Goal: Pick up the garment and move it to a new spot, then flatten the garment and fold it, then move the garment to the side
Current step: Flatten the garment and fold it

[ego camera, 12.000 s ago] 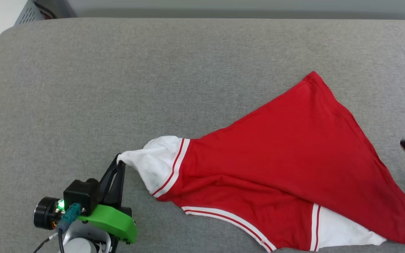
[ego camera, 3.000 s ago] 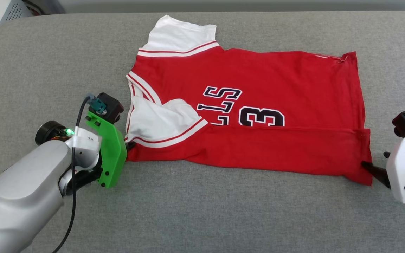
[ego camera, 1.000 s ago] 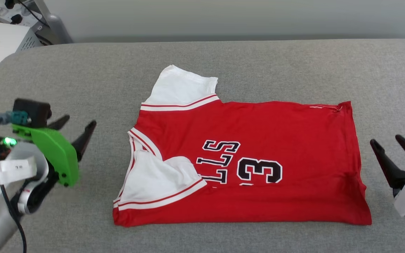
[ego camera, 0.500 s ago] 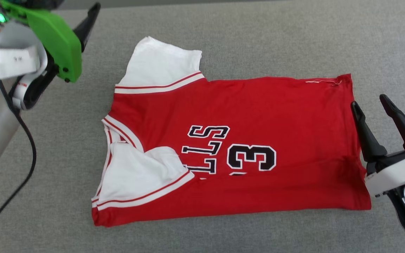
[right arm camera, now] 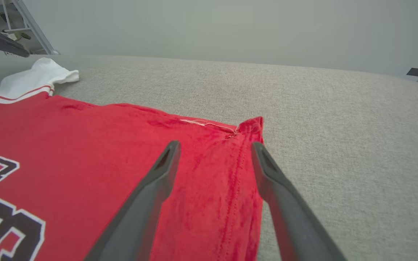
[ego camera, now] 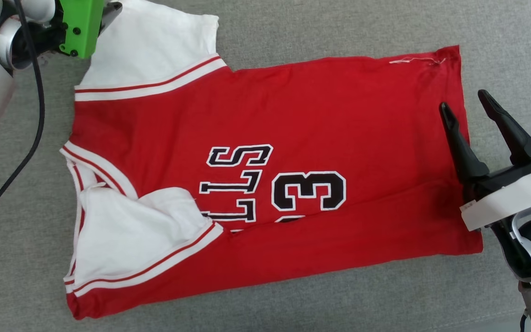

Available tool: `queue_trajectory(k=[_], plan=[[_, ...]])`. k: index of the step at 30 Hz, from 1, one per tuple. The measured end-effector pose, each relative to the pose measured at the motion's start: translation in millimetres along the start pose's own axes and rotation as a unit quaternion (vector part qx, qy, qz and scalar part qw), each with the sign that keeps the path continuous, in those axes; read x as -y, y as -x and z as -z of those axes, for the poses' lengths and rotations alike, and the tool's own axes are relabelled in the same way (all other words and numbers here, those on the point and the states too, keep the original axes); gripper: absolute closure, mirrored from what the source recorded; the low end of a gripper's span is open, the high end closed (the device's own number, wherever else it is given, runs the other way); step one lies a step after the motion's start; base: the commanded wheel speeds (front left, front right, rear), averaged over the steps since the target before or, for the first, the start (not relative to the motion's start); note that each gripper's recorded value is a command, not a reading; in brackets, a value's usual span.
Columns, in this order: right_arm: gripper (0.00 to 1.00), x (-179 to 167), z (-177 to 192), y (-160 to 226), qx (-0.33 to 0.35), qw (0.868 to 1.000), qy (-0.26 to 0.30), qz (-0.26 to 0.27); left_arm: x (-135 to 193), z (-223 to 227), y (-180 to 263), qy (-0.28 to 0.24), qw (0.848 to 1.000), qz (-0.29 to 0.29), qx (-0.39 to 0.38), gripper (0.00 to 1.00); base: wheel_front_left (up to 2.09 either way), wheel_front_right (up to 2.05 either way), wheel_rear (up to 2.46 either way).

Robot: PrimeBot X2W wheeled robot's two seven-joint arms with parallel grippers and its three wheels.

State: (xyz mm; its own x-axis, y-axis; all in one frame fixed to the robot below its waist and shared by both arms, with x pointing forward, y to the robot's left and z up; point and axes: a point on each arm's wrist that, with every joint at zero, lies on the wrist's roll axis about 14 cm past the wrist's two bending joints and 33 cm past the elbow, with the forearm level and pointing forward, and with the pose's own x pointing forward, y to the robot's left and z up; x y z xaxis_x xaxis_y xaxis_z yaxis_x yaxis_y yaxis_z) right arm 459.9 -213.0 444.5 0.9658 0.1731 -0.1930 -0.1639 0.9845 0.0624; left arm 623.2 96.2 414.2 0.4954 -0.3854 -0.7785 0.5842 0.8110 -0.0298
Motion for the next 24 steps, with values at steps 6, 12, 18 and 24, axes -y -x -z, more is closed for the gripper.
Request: queue_trajectory(k=[6,12,18,24], plan=[[0.00,12,22,-2,-0.026,1.000,0.001,0.015,12,24,-38,-0.010,0.998,0.025,-0.058,0.00,0.00,0.00,0.00],[0.00,26,18,-2,-0.014,0.999,0.010,0.030,17,25,-45,-0.029,0.997,0.037,-0.062,1.00,0.00,0.00,0.00],[0.00,42,-18,-8,0.013,0.998,0.054,0.028,24,12,-27,-0.046,0.998,0.037,-0.011,1.00,0.00,0.00,0.00],[0.00,45,-48,-25,-0.026,0.995,0.096,-0.005,34,-12,6,-0.070,0.995,0.038,0.062,1.00,0.00,0.00,0.00]])
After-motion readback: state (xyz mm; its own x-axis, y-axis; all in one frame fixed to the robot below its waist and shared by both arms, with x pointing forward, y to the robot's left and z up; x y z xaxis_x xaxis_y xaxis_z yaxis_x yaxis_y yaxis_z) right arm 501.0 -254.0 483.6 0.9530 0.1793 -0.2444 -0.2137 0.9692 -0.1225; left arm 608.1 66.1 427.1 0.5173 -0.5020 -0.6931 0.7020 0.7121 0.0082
